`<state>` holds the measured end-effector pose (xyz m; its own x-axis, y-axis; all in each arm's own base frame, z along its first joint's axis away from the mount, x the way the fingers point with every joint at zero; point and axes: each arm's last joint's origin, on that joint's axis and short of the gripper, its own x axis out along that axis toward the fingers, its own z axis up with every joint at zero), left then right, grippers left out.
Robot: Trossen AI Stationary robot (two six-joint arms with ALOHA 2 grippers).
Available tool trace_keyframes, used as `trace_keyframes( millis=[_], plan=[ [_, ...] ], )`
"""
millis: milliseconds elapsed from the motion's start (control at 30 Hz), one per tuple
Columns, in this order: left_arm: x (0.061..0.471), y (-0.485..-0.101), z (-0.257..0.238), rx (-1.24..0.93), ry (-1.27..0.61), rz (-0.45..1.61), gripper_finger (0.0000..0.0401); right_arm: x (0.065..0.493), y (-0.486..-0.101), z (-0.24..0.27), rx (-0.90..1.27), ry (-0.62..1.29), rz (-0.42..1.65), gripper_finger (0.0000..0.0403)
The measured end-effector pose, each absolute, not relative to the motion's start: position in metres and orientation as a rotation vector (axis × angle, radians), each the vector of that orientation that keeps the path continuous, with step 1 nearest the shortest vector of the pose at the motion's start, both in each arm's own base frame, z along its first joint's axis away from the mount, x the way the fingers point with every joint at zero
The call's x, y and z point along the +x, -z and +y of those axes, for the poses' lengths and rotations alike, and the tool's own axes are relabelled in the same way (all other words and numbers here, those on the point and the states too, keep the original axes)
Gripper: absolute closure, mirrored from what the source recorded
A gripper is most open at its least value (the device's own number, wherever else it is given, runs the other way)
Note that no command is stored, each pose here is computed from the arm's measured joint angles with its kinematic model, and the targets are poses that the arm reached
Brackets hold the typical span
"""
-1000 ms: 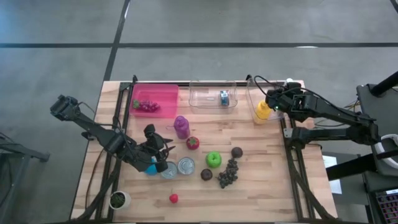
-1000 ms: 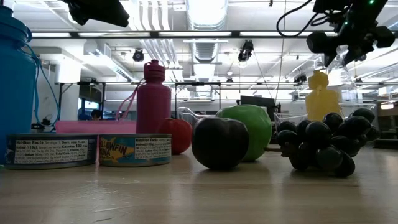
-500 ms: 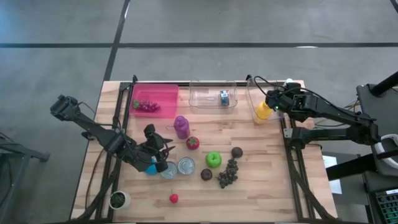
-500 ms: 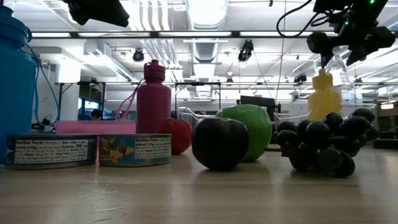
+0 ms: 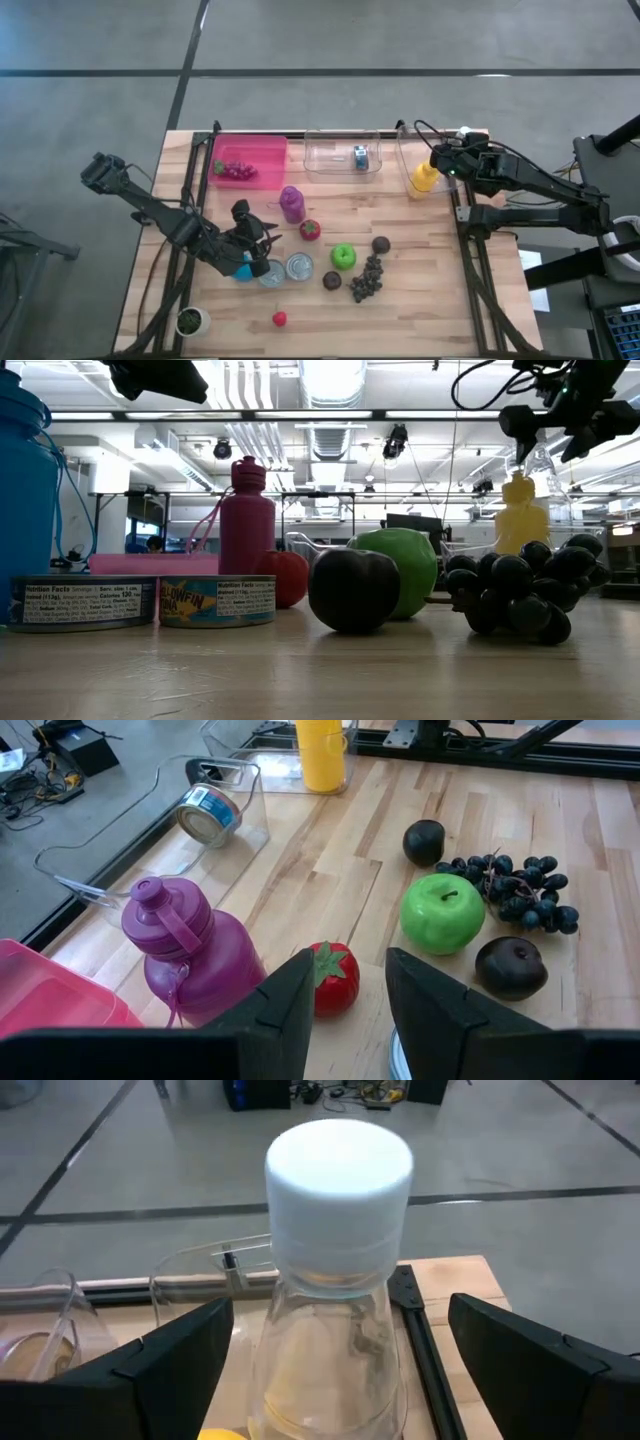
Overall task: Pick & Place Food Item
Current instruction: Put the purple water bottle into the right transparent bin
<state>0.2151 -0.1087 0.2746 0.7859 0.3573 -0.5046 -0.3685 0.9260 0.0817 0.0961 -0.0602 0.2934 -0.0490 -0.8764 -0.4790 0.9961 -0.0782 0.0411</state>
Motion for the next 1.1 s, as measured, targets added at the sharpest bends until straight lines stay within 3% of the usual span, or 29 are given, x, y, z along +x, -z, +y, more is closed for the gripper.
trace_keyframes(
  millis=[733, 1100],
  plan=[
    [0.215, -0.275, -0.109, -0.021, -0.391, 0.540, 0.0274, 0.079, -0.309, -0.054, 0.436, 1.515, 0.235, 0.0034],
    [0.215, -0.275, -0.109, -0.022, -0.391, 0.540, 0.0274, 0.072, -0.351, -0.052, 0.336, 1.455, 0.238, 0.0034]
  ],
)
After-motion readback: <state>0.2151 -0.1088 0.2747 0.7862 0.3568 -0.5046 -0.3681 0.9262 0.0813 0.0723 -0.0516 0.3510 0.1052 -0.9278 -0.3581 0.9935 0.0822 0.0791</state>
